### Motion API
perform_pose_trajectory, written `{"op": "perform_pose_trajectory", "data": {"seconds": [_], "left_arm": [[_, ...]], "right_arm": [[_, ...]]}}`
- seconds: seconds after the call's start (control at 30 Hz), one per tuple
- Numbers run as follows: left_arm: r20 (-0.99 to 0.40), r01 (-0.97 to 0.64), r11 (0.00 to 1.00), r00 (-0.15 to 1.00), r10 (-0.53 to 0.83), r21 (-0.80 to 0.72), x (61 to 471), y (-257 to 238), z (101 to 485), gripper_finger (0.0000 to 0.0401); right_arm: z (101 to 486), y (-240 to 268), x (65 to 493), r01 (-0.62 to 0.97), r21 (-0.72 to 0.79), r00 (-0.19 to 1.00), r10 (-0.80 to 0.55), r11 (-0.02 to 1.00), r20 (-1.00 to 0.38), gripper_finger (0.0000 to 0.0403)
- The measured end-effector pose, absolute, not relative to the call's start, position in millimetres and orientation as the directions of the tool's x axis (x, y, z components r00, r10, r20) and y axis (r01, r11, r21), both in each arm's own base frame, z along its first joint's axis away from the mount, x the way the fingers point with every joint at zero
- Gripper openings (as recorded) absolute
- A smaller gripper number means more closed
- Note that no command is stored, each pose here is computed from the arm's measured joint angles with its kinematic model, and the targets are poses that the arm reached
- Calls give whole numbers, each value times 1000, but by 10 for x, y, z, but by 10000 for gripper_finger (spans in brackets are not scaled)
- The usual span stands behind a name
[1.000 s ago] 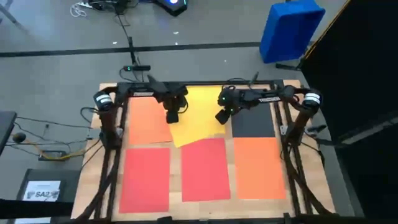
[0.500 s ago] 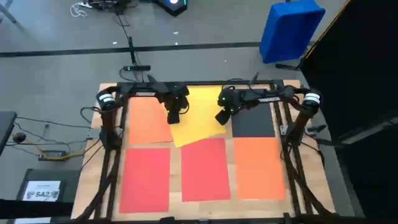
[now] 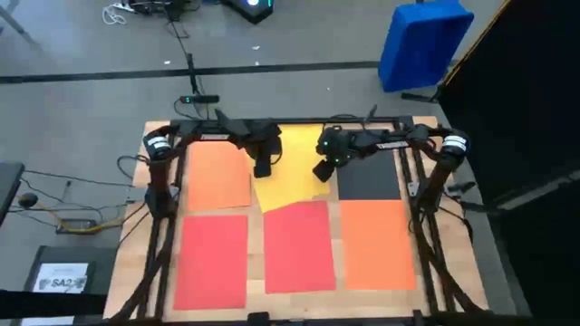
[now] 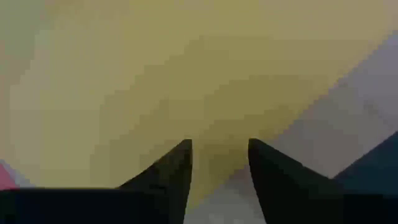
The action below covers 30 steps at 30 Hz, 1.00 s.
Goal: Organize paper
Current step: Stack the yellow paper on top of the yellow paper
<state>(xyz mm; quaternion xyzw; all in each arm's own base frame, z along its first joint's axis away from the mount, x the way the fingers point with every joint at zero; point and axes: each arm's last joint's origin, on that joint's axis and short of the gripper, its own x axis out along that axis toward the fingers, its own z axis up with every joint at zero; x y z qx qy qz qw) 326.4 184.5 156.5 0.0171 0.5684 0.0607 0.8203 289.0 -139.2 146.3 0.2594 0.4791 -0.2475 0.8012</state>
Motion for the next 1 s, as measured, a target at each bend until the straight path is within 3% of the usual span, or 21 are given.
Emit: {"op": "perform_pose_trajectory", "data": {"seconds": [0.27,0.4,0.73,1.0], "left_arm": [[-977,-104,994,211,39,17,3073,1843,1770,137],[-978,-120,992,210,-5,-31,2943,1770,1801,130],[-988,-170,982,141,-59,-83,2845,1451,1558,97],[-975,-154,987,223,0,-35,2948,1416,1467,90]], "right_arm": [[1462,-1392,2887,636,172,416,-147,752,-897,132],[1462,-1391,2886,634,171,416,-146,754,-898,132],[1462,-1396,2886,622,160,415,-150,766,-897,132],[1477,-1410,2911,614,164,442,-165,772,-882,132]]}}
